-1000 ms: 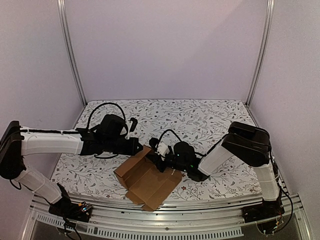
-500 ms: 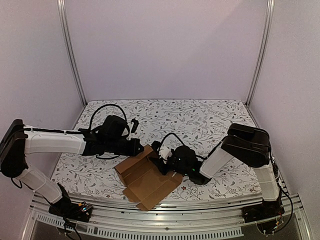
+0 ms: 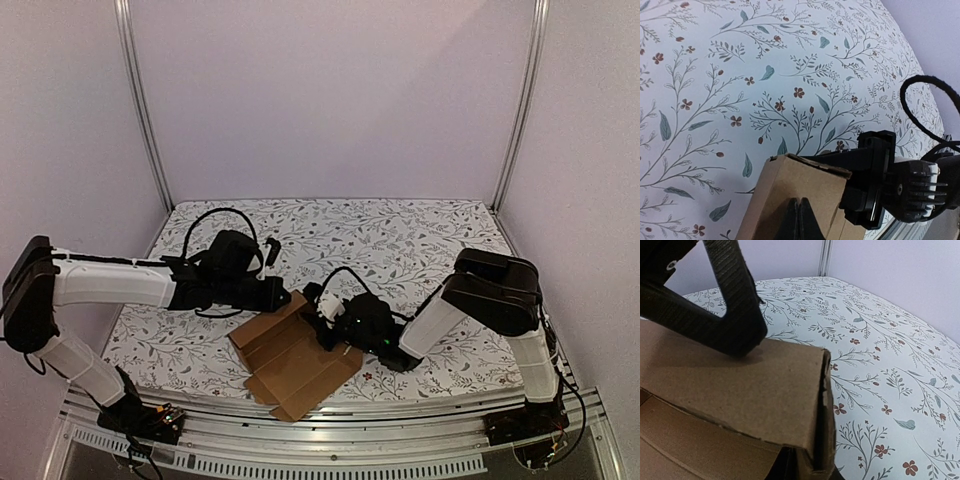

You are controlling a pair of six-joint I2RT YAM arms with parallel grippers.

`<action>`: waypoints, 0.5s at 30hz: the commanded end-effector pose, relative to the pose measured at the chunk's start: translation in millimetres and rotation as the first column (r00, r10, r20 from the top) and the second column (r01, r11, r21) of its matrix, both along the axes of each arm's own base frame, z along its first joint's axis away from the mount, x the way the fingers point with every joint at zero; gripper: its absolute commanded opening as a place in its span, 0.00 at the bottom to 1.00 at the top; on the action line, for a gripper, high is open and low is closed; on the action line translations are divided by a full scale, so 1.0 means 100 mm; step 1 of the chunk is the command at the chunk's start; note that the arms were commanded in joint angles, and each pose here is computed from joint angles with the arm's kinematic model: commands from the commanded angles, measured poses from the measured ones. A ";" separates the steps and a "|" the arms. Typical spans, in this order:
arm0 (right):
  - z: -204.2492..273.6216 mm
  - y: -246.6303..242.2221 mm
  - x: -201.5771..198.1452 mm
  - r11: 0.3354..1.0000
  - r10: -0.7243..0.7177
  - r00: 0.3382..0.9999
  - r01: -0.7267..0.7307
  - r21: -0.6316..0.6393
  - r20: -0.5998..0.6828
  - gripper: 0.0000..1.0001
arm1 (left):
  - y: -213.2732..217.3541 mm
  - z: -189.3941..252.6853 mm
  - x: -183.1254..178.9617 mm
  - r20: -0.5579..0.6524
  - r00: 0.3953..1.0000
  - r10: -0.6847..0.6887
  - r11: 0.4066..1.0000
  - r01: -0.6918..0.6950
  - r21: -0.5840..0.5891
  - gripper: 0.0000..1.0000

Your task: Fold the paper box

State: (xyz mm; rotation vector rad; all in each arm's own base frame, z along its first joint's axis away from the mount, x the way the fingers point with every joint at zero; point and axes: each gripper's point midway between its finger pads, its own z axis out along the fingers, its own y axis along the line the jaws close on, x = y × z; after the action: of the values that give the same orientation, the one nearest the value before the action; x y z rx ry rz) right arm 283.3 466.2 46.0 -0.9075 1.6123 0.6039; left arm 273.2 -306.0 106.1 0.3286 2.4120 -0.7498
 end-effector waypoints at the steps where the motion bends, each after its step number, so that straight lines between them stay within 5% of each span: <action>1: 0.19 0.04 -0.01 0.999 -0.003 1.000 0.001 0.043 0.027 0.11 | -0.12 0.01 0.00 0.002 1.000 -0.020 1.000 0.020 -0.015 0.00; 6: 0.23 0.07 -0.01 0.998 -0.008 0.999 0.006 0.056 0.036 0.02 | -0.16 -0.01 -0.02 -0.005 1.000 -0.030 0.999 0.030 -0.013 0.00; 15: 0.25 0.14 0.01 0.994 -0.054 0.997 0.049 0.094 0.049 0.05 | -0.21 -0.04 -0.04 -0.009 0.999 -0.038 0.999 0.037 -0.013 0.00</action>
State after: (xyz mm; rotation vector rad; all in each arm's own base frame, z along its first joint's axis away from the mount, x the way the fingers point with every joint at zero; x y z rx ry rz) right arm 282.7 469.1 52.4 -0.8660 1.6050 0.5911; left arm 275.0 -319.3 109.4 0.3421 2.3889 -0.7815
